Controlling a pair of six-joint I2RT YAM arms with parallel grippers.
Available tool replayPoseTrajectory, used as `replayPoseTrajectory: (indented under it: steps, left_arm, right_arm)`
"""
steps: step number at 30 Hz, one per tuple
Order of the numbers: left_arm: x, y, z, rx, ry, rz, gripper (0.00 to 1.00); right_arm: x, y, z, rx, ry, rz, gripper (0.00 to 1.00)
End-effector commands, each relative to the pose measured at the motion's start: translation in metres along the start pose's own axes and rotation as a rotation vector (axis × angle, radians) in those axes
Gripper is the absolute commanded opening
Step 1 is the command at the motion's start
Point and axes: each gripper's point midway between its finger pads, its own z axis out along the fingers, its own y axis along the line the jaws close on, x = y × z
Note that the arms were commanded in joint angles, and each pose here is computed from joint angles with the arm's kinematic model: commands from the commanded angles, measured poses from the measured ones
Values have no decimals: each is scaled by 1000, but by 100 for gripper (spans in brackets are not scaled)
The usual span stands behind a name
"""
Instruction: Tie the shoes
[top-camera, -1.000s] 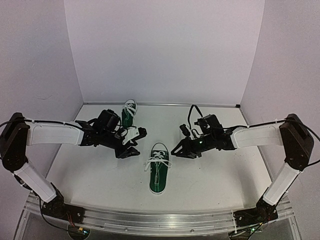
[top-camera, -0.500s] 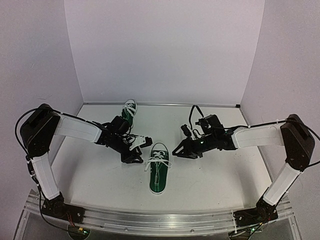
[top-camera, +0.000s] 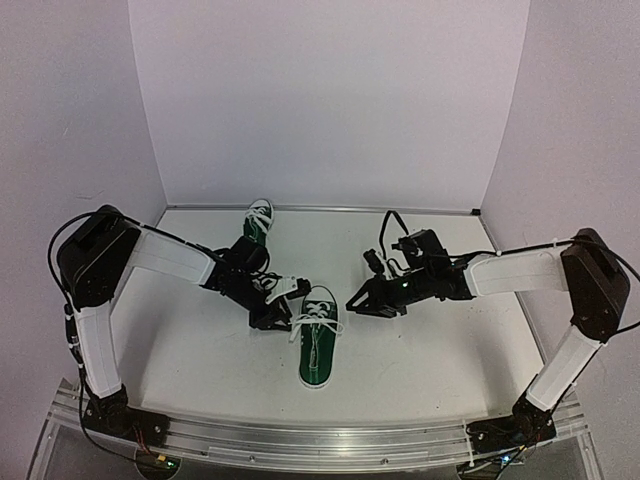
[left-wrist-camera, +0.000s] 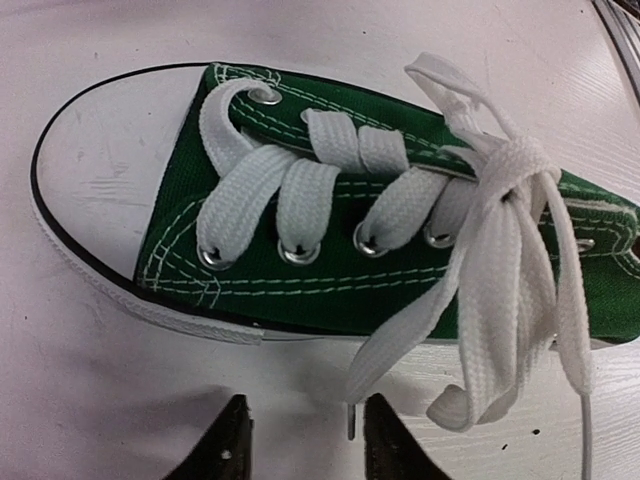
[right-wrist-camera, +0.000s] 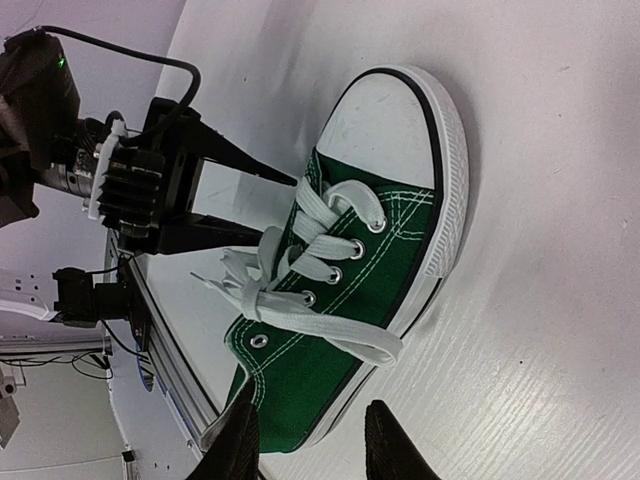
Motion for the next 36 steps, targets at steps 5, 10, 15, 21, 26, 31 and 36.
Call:
replayPoseTrajectory:
  steps: [5, 10, 15, 21, 26, 31, 36]
  left_arm:
    - [-24, 15, -3, -49, -53, 27, 6]
    - [-37, 20, -10, -76, -74, 34, 0]
    - [-55, 29, -19, -133, -104, 60, 0]
    - [-88, 32, -24, -171, -151, 132, 0]
    - [-107, 27, -15, -169, -149, 191, 0]
    - [-118, 19, -3, -170, -140, 240, 0]
    - [-122, 10, 13, -155, -108, 283, 0]
  right_arm:
    - [-3, 2, -7, -3, -18, -19, 33]
    - [-3, 1, -6, -1, -18, -18, 33]
    - [-2, 0, -7, 2, -18, -17, 33]
    - [-1, -2, -7, 3, -17, -16, 33]
    - [0, -2, -9, 7, -21, -15, 33]
    - [3, -4, -11, 11, -21, -14, 32]
    - [6, -5, -10, 12, -15, -13, 32]
